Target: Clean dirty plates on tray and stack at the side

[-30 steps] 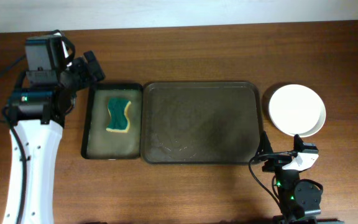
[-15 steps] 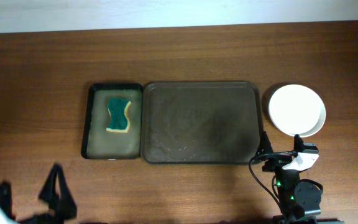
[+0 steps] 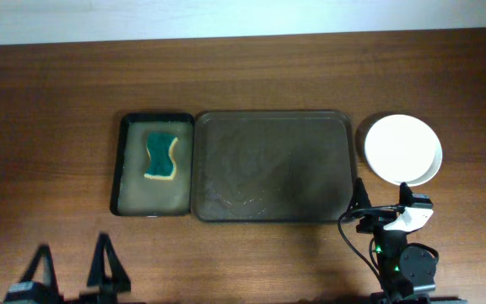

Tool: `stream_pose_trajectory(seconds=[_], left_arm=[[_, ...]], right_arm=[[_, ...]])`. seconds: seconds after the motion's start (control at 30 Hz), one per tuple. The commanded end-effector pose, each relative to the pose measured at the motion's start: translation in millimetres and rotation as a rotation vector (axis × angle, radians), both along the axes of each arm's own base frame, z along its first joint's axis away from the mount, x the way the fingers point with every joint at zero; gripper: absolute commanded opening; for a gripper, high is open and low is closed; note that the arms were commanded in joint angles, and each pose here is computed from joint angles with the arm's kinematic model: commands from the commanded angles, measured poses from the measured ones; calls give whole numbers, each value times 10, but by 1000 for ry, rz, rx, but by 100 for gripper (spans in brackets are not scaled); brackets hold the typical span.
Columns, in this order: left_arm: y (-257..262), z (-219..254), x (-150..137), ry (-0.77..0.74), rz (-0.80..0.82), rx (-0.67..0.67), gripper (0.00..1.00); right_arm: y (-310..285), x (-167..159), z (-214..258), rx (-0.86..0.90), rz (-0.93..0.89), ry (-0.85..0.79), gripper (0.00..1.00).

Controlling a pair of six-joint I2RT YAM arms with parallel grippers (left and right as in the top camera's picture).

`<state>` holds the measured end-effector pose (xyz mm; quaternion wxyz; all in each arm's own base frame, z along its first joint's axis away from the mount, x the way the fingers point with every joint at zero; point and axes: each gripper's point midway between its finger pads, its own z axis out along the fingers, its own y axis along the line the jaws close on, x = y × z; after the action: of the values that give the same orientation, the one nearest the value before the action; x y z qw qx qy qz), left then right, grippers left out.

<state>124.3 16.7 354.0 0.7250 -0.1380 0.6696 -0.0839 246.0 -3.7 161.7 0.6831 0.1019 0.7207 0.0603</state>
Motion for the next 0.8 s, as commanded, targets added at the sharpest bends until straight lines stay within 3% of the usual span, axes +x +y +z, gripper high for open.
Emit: stream_pose_trajectory(seconds=[0.0,0.1,0.2,0.37,0.57,0.63,0.73,0.77], left_arm=[[-119,95,331,-159,-61,15,99],[-231,267,517,-432,-117,30,99],[-261,72,620,-550,-129,38,100],[-272,-674,965,-389,-132,33,99],[-274,-1702,1221,33,-134,23,99],[-256,-1978,1215,149,-125,147,100],[-261,-1979,1214,153,-129,369,99],[-261,-1979,1214,153,-128,385,100]], right_arm=[[-42,-4,-29,3,-22,6,98],[-42,-4,-29,3,-22,6,98],[-42,-4,-29,3,-22,6,98],[-42,-4,-29,3,-22,6,98],[-42,-4,-29,3,-22,6,98],[-42,-4,-29,3,-22,6,98],[-42,-4,-29,3,-22,6,98],[-42,-4,-29,3,-22,6,98]])
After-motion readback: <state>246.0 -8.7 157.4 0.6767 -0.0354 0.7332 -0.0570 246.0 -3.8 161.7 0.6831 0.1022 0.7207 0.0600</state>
